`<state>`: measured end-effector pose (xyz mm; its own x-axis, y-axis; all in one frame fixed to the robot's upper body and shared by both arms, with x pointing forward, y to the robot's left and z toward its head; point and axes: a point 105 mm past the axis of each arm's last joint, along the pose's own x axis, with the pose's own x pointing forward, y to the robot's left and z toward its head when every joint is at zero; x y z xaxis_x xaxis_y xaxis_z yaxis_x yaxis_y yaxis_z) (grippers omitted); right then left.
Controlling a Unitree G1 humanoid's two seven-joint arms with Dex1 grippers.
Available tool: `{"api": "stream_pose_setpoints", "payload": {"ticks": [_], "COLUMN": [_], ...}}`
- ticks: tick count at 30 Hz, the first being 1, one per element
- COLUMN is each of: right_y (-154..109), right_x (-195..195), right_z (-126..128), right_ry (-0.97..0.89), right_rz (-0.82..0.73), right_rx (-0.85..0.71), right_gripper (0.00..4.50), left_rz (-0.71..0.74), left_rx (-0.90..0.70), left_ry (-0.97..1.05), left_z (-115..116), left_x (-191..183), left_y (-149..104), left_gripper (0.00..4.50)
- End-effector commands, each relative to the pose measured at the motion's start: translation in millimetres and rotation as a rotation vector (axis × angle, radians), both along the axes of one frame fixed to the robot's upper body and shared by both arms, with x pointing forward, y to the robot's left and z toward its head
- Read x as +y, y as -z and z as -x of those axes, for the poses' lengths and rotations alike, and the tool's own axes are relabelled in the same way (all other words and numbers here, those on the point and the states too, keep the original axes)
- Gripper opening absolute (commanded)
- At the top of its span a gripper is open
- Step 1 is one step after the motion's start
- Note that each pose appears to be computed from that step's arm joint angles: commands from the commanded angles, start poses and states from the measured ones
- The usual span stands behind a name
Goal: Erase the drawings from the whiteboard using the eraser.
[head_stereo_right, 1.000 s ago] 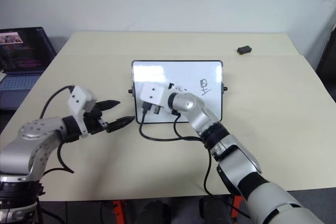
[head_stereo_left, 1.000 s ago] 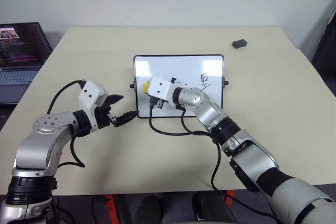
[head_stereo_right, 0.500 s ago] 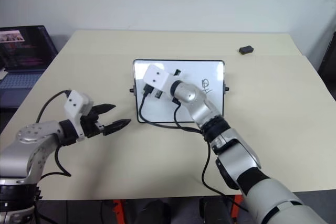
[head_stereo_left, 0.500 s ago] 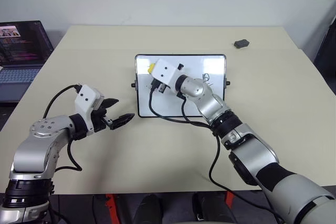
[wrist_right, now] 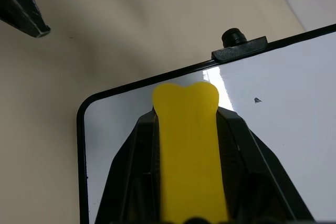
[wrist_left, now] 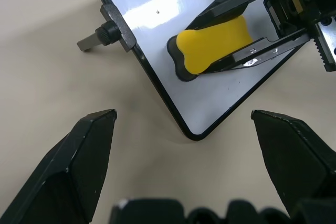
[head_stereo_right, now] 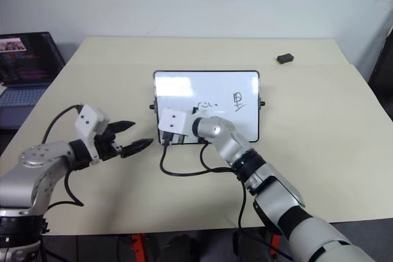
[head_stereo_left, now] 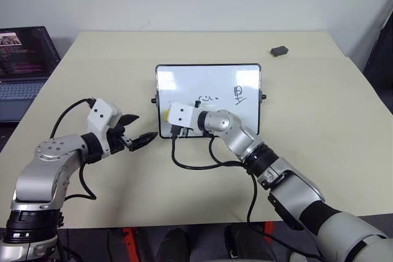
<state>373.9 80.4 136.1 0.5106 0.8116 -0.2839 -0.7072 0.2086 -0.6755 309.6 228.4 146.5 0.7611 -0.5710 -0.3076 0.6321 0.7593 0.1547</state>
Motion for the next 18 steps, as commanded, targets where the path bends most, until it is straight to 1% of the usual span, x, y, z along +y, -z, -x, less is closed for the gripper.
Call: {"api": "stream_pose_setpoints", "payload": {"ticks": [1, 2, 4, 7, 10, 16, 18], "right_y": [-29, -40, -51, -57, -48, -2, 0], "right_x": [-7, -9, -12, -15, -14, -10, -10], "right_z": [-18, -22, -28, -33, -31, -10, -7], "right_ry": [0.101, 0.127, 0.161, 0.182, 0.167, 0.042, 0.03], "right_rz": [-0.094, -0.127, -0.165, -0.187, -0.154, 0.009, 0.011], "right_rx": [-0.09, -0.12, -0.156, -0.18, -0.157, -0.025, -0.017], "right_gripper": [1.1, 1.1, 1.1, 1.1, 1.1, 1.1, 1.1], "left_rz": [-0.01, -0.009, -0.009, -0.009, -0.007, -0.006, -0.006], "left_rx": [-0.04, -0.04, -0.04, -0.039, -0.039, -0.038, -0.037], "left_ry": [0.023, 0.024, 0.024, 0.026, 0.028, 0.033, 0.034], "left_z": [1, 1, 1, 1, 1, 1, 1], "left_x": [-4, -4, -5, -5, -5, -7, -7], "left_y": [-11, -11, -11, -11, -11, -11, -11], "left_gripper": [4.5, 4.5, 4.5, 4.5, 4.5, 4.5, 4.5]}}
